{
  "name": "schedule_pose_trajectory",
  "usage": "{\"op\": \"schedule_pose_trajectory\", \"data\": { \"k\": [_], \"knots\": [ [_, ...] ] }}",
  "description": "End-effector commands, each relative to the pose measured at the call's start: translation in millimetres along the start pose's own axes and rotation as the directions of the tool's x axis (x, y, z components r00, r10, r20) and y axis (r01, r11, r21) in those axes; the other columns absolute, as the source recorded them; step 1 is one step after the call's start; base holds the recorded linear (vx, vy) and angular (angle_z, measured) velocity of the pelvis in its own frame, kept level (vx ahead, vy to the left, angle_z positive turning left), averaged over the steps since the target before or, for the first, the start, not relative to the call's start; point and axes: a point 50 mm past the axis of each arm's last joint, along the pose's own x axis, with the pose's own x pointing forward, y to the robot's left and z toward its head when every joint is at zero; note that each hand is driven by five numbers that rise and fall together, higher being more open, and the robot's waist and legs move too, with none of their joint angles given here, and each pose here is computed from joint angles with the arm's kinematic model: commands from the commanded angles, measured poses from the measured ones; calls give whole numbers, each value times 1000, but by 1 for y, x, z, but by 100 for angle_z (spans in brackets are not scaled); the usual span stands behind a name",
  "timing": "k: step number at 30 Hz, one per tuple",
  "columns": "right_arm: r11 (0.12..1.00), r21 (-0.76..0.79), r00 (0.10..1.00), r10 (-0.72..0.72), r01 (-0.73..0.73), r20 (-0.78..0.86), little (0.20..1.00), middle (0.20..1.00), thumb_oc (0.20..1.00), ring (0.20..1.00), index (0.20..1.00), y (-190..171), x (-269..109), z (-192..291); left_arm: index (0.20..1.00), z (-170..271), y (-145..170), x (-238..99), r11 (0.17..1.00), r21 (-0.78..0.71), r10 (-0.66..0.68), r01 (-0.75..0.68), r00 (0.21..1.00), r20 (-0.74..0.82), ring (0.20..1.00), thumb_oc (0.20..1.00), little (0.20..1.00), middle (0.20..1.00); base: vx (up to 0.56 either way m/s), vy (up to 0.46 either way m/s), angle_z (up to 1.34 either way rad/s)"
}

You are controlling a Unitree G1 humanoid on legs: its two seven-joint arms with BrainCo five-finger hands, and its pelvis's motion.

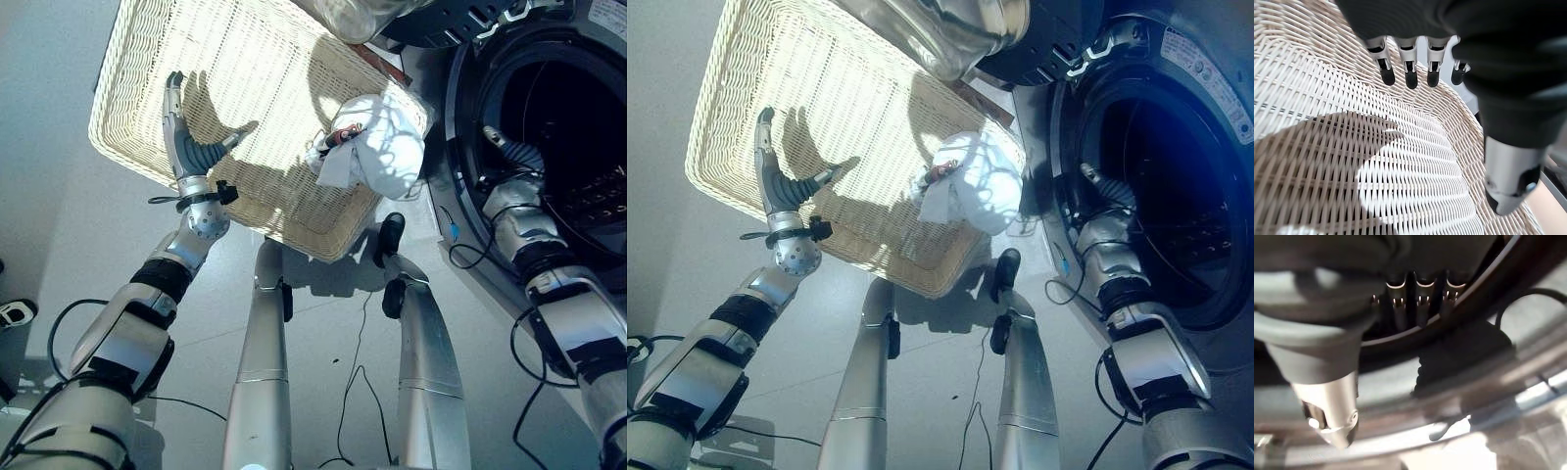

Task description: Put the clothes into the washing machine.

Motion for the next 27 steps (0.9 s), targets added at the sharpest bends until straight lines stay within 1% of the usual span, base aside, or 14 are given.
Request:
{"op": "schedule_pose_trajectory", "data": {
  "k": [1, 5, 8, 9, 11, 12, 14, 16, 18, 19, 20, 25, 27],
  "knots": [
    [998, -67, 987, -5, 16, 163, 1000, 1000, 1000, 1000, 1000, -5, 0, 15, 1000, 11, 2, 11, 989, -98, 112, -111, 994, -1, 1000, 1000, 1000, 1000, -13, 49, -1],
    [988, -131, 962, 112, -81, 250, 1000, 1000, 1000, 1000, 1000, 14, -26, 10, 1000, 7, 3, 7, 988, -85, 126, -127, 992, -23, 1000, 1000, 1000, 1000, -15, 69, -2],
    [970, -198, 912, 202, -138, 356, 1000, 1000, 1000, 1000, 1000, 26, -43, 14, 1000, 3, 5, 6, 988, -63, 138, -140, 990, -38, 1000, 1000, 1000, 1000, -10, 67, -4],
    [956, -246, 876, 251, -159, 412, 1000, 1000, 1000, 1000, 1000, 34, -53, 17, 1000, 1, 5, 6, 988, -51, 143, -145, 989, -47, 1000, 1000, 1000, 1000, -10, 51, -3],
    [943, -286, 845, 289, -171, 450, 1000, 1000, 1000, 1000, 1000, 39, -60, 18, 1000, -1, 5, 5, 988, -40, 148, -150, 988, -53, 1000, 1000, 1000, 1000, -10, 45, -4],
    [923, -339, 805, 336, -180, 489, 1000, 1000, 1000, 1000, 1000, 45, -67, 20, 1000, -3, 6, 4, 988, -34, 151, -153, 987, -62, 1000, 1000, 1000, 1000, -13, 41, -6],
    [913, -359, 784, 364, -193, 503, 1000, 1000, 1000, 1000, 1000, 50, -73, 22, 1000, -4, 6, 4, 988, -31, 152, -154, 986, -68, 1000, 1000, 1000, 1000, -6, 16, -2],
    [887, -417, 733, 417, -198, 538, 1000, 1000, 1000, 1000, 1000, 58, -80, 24, 1000, -4, 5, 4, 988, -32, 151, -153, 986, -71, 1000, 1000, 1000, 1000, 0, 0, 0],
    [887, -417, 733, 417, -198, 538, 1000, 1000, 1000, 1000, 1000, 58, -80, 24, 1000, -4, 5, 4, 988, -32, 151, -153, 986, -71, 1000, 1000, 1000, 1000, 0, 0, 0],
    [850, -480, 660, 490, -217, 569, 1000, 1000, 1000, 1000, 1000, 71, -91, 28, 1000, -2, 2, 4, 989, -41, 142, -145, 988, -64, 1000, 1000, 1000, 1000, 0, 0, 0],
    [848, -484, 657, 494, -217, 570, 1000, 1000, 1000, 1000, 1000, 72, -91, 28, 1000, -2, 1, 4, 989, -42, 142, -145, 988, -64, 1000, 1000, 1000, 1000, 0, 0, 0],
    [802, -555, 512, 579, -220, 634, 1000, 1000, 1000, 1000, 1000, 91, -110, 41, 1000, 3, -5, 6, 990, -52, 132, -135, 990, -55, 1000, 1000, 1000, 1000, 0, 0, 0],
    [800, -558, 496, 585, -221, 642, 1000, 1000, 1000, 1000, 1000, 93, -111, 44, 1000, 4, -5, 7, 990, -51, 130, -133, 990, -55, 1000, 1000, 1000, 1000, 0, 0, 0]
  ]
}}
